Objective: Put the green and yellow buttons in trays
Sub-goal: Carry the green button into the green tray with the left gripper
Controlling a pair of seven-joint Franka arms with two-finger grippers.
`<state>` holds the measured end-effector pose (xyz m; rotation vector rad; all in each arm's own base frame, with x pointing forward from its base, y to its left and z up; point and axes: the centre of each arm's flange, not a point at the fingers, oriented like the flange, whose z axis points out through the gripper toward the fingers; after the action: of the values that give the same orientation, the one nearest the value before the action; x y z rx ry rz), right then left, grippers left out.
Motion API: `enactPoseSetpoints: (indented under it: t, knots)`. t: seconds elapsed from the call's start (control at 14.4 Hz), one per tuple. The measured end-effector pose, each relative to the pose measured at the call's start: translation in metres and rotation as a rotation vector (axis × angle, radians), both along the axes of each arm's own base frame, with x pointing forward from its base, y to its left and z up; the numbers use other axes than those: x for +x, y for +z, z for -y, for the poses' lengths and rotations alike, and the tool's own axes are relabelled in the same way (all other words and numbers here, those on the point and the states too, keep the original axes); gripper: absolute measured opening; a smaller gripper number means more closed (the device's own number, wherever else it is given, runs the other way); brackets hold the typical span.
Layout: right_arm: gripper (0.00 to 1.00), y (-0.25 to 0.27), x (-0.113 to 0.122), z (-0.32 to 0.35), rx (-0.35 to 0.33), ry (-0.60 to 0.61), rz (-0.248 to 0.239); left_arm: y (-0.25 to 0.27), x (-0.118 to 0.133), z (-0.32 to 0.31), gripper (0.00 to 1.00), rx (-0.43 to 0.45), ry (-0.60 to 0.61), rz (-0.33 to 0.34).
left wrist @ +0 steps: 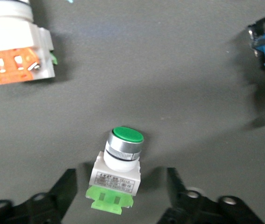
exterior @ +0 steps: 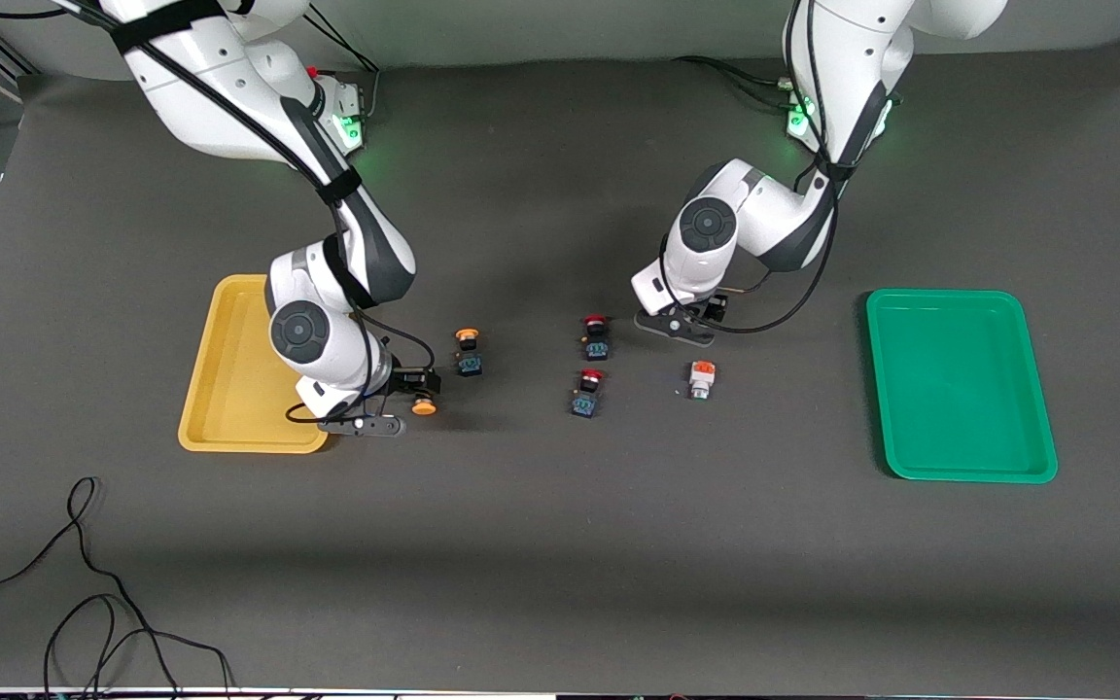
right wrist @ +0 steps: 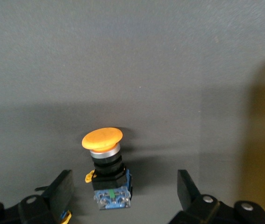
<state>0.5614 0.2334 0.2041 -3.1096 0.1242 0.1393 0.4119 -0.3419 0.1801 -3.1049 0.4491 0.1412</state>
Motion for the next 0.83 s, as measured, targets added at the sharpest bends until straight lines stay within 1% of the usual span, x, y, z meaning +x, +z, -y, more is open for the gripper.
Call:
enactPoseSetpoints:
  t: [0.07, 0.14, 0.21, 0.35, 0.42, 0.49, 0.56, 0.62, 0.69, 0.76, 0.83]
  knots:
    - [0.98, -0.006, -0.003, -0.004, 0.0, 0.008, 0.006, 0.001, 0.001, 0.0, 0.66, 0.0, 0.014, 0.001]
    - [0.96, -0.012, -0.007, -0.008, 0.002, 0.014, 0.018, 0.002, 0.002, 0.001, 0.53, 0.0, 0.022, 0.004]
    - [0.96, -0.019, -0.01, -0.009, 0.004, 0.016, 0.033, 0.003, 0.004, 0.002, 0.43, -0.002, 0.033, 0.006]
    - [0.94, -0.028, -0.015, -0.007, 0.003, 0.015, 0.042, 0.017, 0.012, 0.004, 0.41, 0.003, 0.064, 0.006]
    - [0.94, -0.031, -0.017, -0.005, 0.001, 0.014, 0.039, 0.035, 0.021, 0.005, 0.41, 0.015, 0.086, -0.006]
    - [0.86, -0.033, -0.019, -0.004, -0.002, 0.013, 0.034, 0.065, 0.034, 0.003, 0.41, 0.03, 0.119, -0.023]
    - [0.76, -0.035, -0.02, -0.003, -0.004, 0.013, 0.03, 0.109, 0.05, -0.004, 0.41, 0.032, 0.164, -0.046]
    - [0.62, -0.036, -0.021, -0.002, -0.005, 0.013, 0.028, 0.16, 0.066, -0.016, 0.41, 0.022, 0.208, -0.07]
    - [0.52, -0.035, -0.021, -0.001, -0.005, 0.011, 0.03, 0.207, 0.078, -0.034, 0.41, 0.011, 0.248, -0.084]
    - [0.47, -0.033, -0.019, 0.0, -0.004, 0.009, 0.034, 0.248, 0.088, -0.06, 0.41, 0.005, 0.293, -0.09]
    - [0.46, -0.029, -0.017, 0.001, -0.003, 0.006, 0.04, 0.278, 0.098, -0.092, 0.41, 0.0, 0.341, -0.091]
